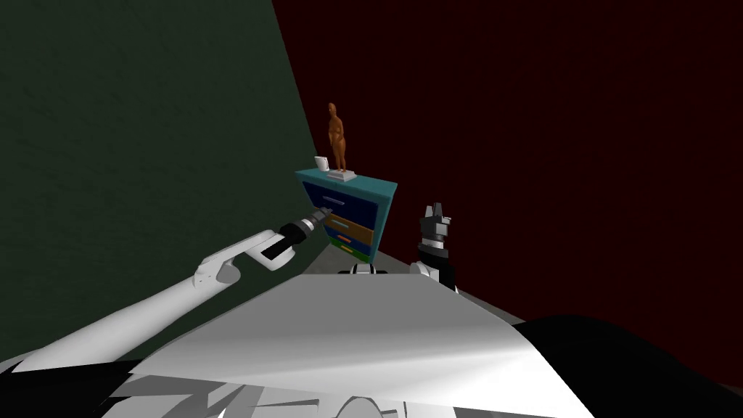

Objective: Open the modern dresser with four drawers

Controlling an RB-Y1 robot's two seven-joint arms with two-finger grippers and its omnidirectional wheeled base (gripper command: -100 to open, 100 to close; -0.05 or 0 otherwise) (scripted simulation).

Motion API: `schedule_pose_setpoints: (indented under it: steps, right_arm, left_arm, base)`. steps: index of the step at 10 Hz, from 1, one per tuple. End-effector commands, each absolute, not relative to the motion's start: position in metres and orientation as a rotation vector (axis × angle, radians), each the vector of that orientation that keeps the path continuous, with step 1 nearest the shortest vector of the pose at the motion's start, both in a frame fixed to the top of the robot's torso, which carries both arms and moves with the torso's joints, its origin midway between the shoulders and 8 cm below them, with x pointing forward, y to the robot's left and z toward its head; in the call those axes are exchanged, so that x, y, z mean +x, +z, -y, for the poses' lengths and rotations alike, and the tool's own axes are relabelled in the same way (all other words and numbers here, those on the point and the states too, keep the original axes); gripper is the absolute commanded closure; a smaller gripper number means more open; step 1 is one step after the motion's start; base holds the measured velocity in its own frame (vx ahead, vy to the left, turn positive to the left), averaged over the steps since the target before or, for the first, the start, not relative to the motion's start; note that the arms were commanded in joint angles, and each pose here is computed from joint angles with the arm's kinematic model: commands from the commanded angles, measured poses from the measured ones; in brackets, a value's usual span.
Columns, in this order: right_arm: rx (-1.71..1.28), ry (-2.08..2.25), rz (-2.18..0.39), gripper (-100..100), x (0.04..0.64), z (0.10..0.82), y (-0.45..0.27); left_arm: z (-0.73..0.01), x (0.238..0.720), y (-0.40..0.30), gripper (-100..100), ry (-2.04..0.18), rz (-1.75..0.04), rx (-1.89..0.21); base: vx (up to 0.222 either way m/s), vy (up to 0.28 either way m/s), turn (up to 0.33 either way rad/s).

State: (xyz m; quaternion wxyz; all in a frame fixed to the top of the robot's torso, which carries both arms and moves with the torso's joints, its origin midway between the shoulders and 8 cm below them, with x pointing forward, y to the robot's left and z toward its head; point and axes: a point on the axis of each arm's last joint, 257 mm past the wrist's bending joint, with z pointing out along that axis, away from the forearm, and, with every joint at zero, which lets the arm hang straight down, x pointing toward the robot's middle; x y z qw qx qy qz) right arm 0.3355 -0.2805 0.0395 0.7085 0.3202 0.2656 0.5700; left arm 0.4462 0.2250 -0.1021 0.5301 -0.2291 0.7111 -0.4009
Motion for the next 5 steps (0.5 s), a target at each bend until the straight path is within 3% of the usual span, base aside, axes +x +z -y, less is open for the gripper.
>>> schedule_pose_setpoints:
  steps: [1, 2, 5]
  right_arm:
    - [0.711, 1.265, -0.59, 0, 0.3355, 0.2805, 0.0395]
    - [0.711, 1.265, -0.59, 0, 0.3355, 0.2805, 0.0395]
    - [0.711, 1.265, -0.59, 0, 0.3353, 0.2805, 0.0395]
  left_arm:
    - [-0.2221, 0.4433, -0.1004, 100, -0.963, -1.701, -0.541]
    - [-0.2228, 0.4425, -0.0981, -100, -0.958, -1.704, -0.543]
    - [-0.224, 0.442, -0.0952, -100, -0.95, -1.709, -0.546]
  base:
    - [-0.081, 0.058, 0.012]
    - [0.077, 0.003, -0.045]
    - [0.175, -0.034, -0.024]
